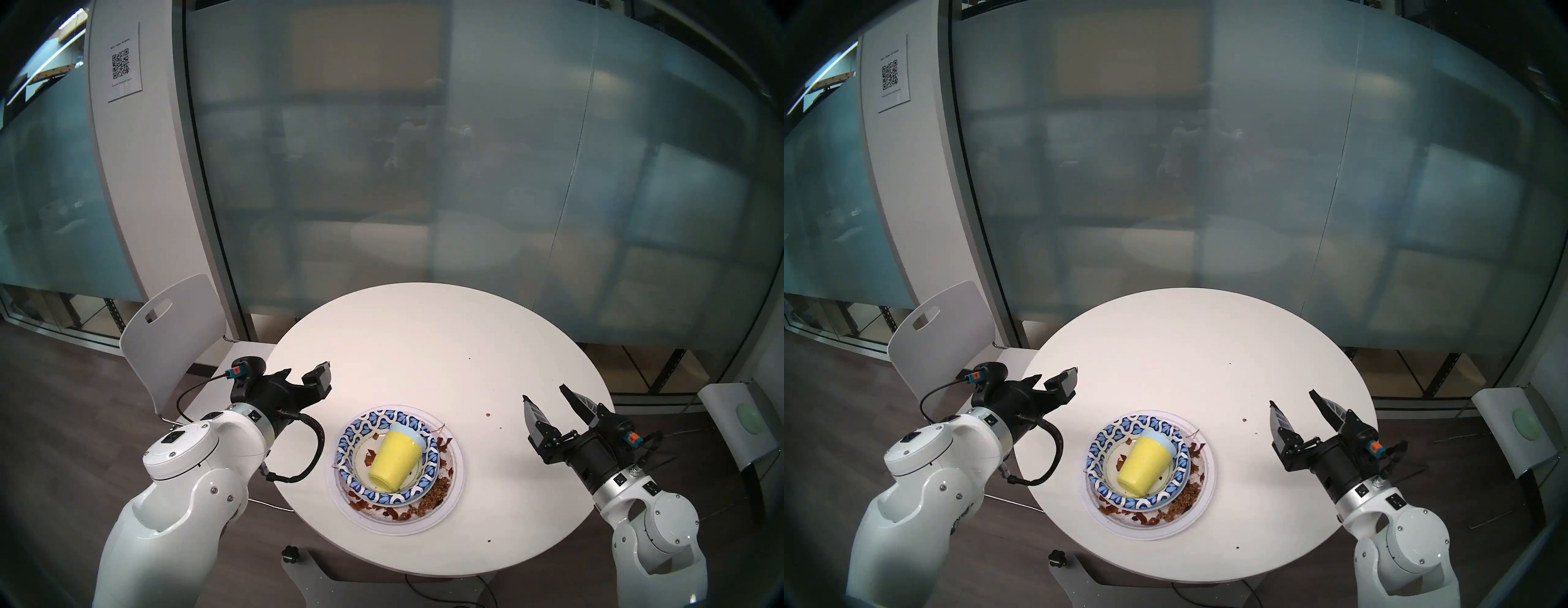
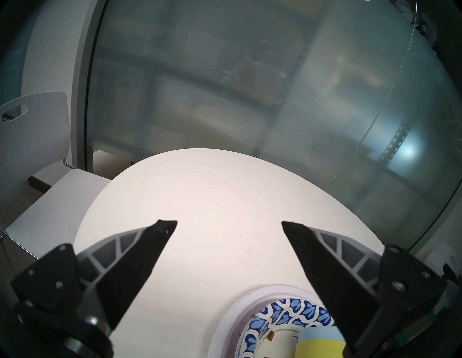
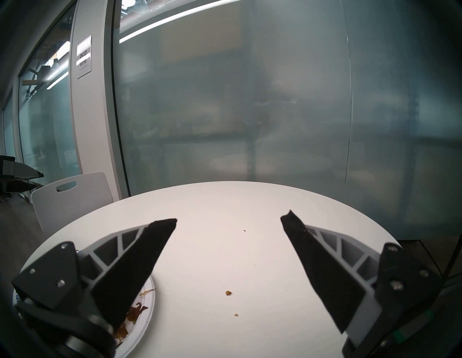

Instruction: Stack the plates into one stack

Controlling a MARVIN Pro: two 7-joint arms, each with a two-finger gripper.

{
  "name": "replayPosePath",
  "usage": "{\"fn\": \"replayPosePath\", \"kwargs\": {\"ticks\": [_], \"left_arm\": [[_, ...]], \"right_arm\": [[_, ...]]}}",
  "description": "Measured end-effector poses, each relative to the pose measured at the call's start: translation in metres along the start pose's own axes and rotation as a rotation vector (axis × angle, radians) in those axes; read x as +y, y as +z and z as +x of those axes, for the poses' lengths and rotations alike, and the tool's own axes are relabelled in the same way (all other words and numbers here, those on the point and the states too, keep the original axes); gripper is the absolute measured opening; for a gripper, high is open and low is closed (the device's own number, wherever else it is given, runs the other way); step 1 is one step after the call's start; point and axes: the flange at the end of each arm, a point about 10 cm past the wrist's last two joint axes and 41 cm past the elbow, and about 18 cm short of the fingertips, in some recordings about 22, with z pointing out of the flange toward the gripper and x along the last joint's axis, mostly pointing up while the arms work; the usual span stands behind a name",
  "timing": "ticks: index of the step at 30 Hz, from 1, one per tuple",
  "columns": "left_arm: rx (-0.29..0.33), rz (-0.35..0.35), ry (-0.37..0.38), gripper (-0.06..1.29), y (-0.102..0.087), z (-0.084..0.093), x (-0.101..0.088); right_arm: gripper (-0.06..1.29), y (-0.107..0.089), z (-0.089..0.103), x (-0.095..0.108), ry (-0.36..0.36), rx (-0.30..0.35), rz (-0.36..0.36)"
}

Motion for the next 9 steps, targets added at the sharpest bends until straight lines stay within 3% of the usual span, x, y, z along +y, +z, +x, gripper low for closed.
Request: {"fn": "replayPosePath", "kwargs": {"ticks": [9], "left_arm": [[0.001,-0.001,-0.003,1.2,0.0,-0.0001,0.0002]], "right_arm": [[1.19,-0.0002,0.0001,0.0004,0.001,0.001,-0.001]]}}
